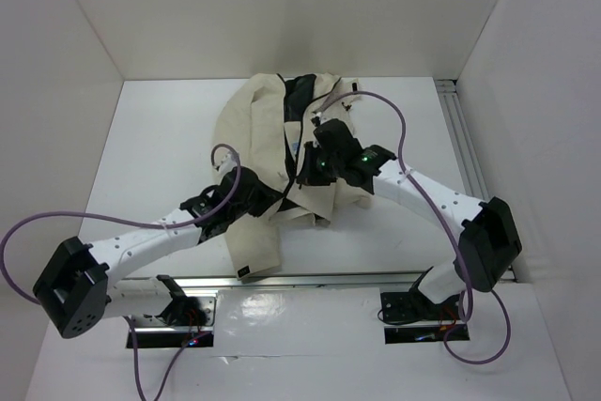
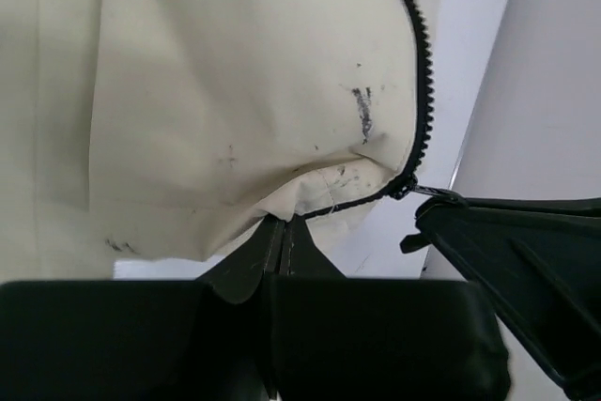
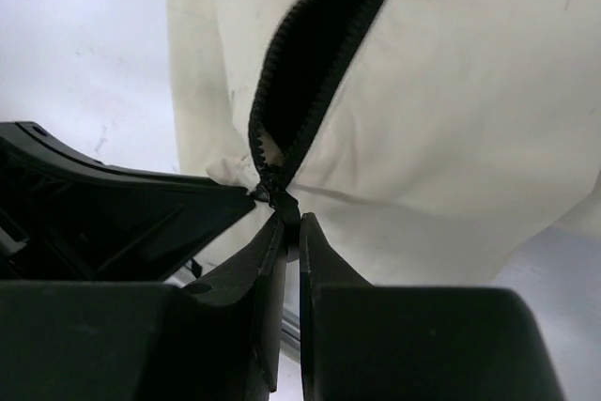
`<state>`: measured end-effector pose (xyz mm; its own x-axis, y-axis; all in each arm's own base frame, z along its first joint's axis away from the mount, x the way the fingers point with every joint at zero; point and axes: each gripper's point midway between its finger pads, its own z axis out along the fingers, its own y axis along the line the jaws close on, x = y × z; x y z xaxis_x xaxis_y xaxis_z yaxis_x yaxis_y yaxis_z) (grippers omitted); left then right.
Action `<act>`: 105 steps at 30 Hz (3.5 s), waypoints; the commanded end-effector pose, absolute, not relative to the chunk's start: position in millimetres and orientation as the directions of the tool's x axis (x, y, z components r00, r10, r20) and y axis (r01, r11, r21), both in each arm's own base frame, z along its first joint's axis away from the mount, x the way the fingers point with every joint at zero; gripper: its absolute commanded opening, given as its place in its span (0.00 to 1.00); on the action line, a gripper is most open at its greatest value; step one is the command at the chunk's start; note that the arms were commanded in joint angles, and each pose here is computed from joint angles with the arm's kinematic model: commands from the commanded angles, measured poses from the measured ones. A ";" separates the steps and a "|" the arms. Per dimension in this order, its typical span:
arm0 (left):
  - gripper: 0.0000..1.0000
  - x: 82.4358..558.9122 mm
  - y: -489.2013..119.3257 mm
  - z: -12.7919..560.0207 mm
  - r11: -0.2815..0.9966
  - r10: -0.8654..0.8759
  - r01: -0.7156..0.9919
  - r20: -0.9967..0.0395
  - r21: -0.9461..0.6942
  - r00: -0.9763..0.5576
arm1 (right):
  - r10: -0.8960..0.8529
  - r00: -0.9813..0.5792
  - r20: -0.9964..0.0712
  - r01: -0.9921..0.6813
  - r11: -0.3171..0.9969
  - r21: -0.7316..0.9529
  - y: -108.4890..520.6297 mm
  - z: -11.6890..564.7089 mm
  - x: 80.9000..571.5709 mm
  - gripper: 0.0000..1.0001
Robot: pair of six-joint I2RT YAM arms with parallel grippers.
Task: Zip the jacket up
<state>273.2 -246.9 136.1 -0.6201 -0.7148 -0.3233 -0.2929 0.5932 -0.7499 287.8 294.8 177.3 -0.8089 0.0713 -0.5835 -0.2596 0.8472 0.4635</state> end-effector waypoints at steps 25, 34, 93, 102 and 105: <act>0.00 141.0 -140.3 102.1 0.754 -0.629 -0.465 -0.306 -0.465 -0.715 | 0.284 -0.595 -0.752 -0.129 0.890 0.438 227.8 260.6 502.5 0.00; 0.00 165.6 -136.3 171.9 0.768 -0.615 -0.371 -0.439 -0.522 -0.655 | 0.379 -0.521 -0.765 -0.021 0.890 0.455 142.4 285.2 547.8 0.00; 0.61 442.6 -288.5 109.8 0.896 -0.139 0.100 -0.486 -0.434 -0.863 | 0.596 -0.355 -0.720 0.174 0.799 0.576 -52.9 308.1 394.9 0.00; 0.64 474.3 -298.9 91.9 0.901 -0.143 0.084 -0.475 -0.425 -0.868 | 0.588 -0.360 -0.724 0.183 0.806 0.563 -51.7 302.6 392.9 0.00; 0.64 474.2 -298.8 87.0 0.903 -0.141 0.081 -0.469 -0.422 -0.872 | 0.591 -0.362 -0.721 0.196 0.804 0.561 -53.1 298.3 392.5 0.00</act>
<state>466.0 -298.6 72.9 -0.8853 -0.1273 -0.4472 0.0780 0.9075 -0.4128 392.4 -59.4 274.9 -0.4046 0.6334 -0.6596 0.2718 0.7720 0.5746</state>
